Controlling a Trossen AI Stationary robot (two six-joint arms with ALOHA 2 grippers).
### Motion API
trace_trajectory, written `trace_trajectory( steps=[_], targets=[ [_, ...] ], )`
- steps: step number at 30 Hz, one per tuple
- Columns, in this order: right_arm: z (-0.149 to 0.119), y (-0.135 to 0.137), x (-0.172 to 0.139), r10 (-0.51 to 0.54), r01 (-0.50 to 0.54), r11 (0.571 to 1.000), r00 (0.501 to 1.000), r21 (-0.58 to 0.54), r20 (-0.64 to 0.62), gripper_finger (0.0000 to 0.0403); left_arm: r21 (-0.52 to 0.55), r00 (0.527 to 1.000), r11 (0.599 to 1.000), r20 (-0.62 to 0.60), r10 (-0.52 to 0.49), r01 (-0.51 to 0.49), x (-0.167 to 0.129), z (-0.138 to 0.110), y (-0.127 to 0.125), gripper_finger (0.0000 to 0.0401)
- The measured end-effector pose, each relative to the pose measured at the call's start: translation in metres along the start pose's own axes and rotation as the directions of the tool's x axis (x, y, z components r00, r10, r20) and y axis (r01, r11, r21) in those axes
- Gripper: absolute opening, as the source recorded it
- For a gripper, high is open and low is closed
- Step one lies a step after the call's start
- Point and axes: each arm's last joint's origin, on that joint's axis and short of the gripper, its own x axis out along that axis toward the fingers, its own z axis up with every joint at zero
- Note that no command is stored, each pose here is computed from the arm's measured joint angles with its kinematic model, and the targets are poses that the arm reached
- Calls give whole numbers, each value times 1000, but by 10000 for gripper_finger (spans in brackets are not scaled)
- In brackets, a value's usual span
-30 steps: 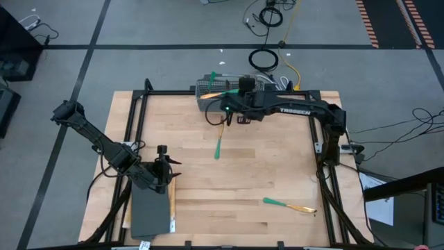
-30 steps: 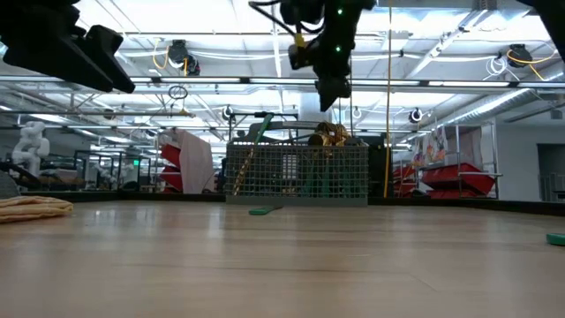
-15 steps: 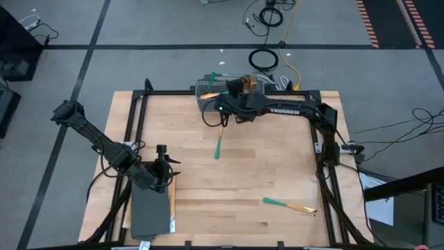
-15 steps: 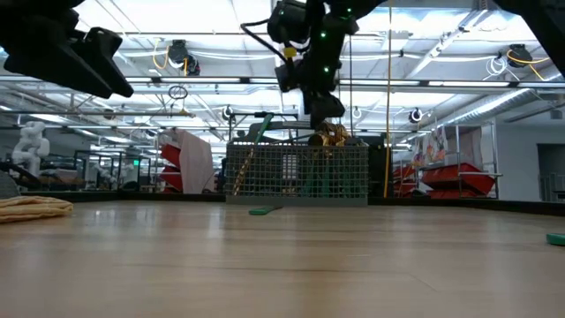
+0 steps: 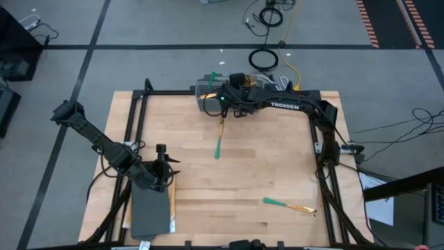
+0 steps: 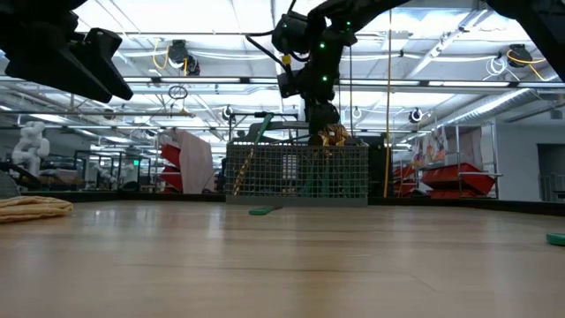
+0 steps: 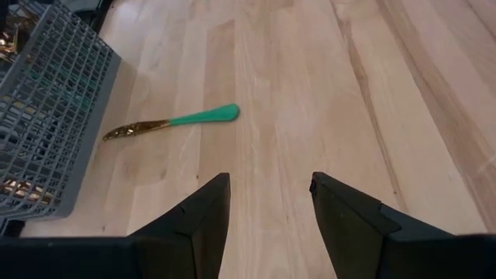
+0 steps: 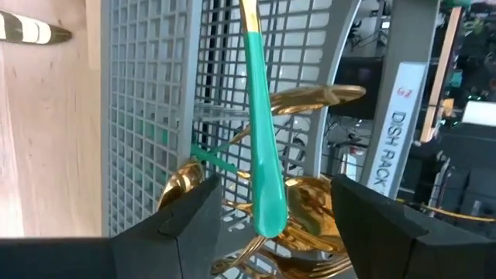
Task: Sort silverware
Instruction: Put the green knife into the gray silverware holder
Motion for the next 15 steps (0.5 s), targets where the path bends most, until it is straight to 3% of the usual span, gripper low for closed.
trace_trajectory(
  steps=[6, 15],
  targets=[
    [0, 2, 10, 19, -18, 1000, 1000, 11, -10, 218, 4, 1000, 1000, -1, 1, -1, 0, 0, 0, 190],
    [4, 13, 31, -15, 14, 1000, 997, -22, -72, 117, -1, 1000, 1000, -14, 4, -4, 0, -2, 0, 190]
  ],
)
